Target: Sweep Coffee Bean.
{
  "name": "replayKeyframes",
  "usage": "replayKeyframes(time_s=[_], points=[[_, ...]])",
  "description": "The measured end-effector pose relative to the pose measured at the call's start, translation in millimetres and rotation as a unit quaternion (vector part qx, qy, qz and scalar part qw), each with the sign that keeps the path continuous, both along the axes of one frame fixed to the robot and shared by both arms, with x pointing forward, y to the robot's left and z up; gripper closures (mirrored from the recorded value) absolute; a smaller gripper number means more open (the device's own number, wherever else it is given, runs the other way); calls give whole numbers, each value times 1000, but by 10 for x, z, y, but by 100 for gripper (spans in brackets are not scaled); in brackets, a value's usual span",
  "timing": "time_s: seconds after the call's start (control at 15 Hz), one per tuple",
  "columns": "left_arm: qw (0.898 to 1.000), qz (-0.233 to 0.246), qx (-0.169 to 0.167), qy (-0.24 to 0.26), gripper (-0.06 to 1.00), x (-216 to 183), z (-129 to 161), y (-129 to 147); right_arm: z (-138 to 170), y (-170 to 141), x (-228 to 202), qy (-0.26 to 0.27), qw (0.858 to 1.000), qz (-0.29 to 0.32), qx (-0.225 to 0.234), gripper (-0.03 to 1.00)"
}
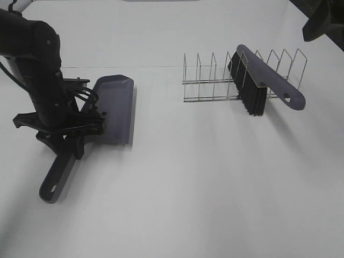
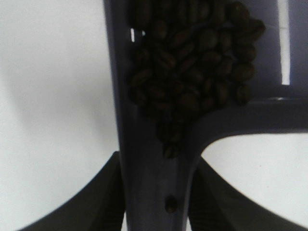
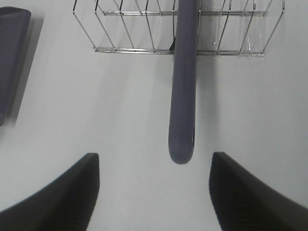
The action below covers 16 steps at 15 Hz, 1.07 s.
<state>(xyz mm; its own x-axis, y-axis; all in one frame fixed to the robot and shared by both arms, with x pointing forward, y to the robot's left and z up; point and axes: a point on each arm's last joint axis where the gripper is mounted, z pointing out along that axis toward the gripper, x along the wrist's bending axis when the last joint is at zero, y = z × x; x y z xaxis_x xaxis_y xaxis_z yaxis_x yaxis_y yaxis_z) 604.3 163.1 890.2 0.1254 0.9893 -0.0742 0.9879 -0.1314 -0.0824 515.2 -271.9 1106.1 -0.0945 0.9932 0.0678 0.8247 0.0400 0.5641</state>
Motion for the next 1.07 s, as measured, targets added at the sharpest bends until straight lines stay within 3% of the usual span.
replayKeyframes(time_s=[0.47, 0.67, 0.8, 1.07], points=[[999, 52, -11, 2, 61, 43, -135, -42, 166, 4, -300, -35, 999, -1, 22, 34], [998, 59, -15, 15, 32, 24, -128, -52, 167, 11, -300, -35, 999, -2, 27, 34], [998, 57, -10, 34, 28, -14, -104, -44, 167, 11, -300, -35, 999, -2, 27, 34], [998, 52, -28, -18, 27, -36, 395, -25, 167, 11, -301, -34, 999, -1, 27, 34]])
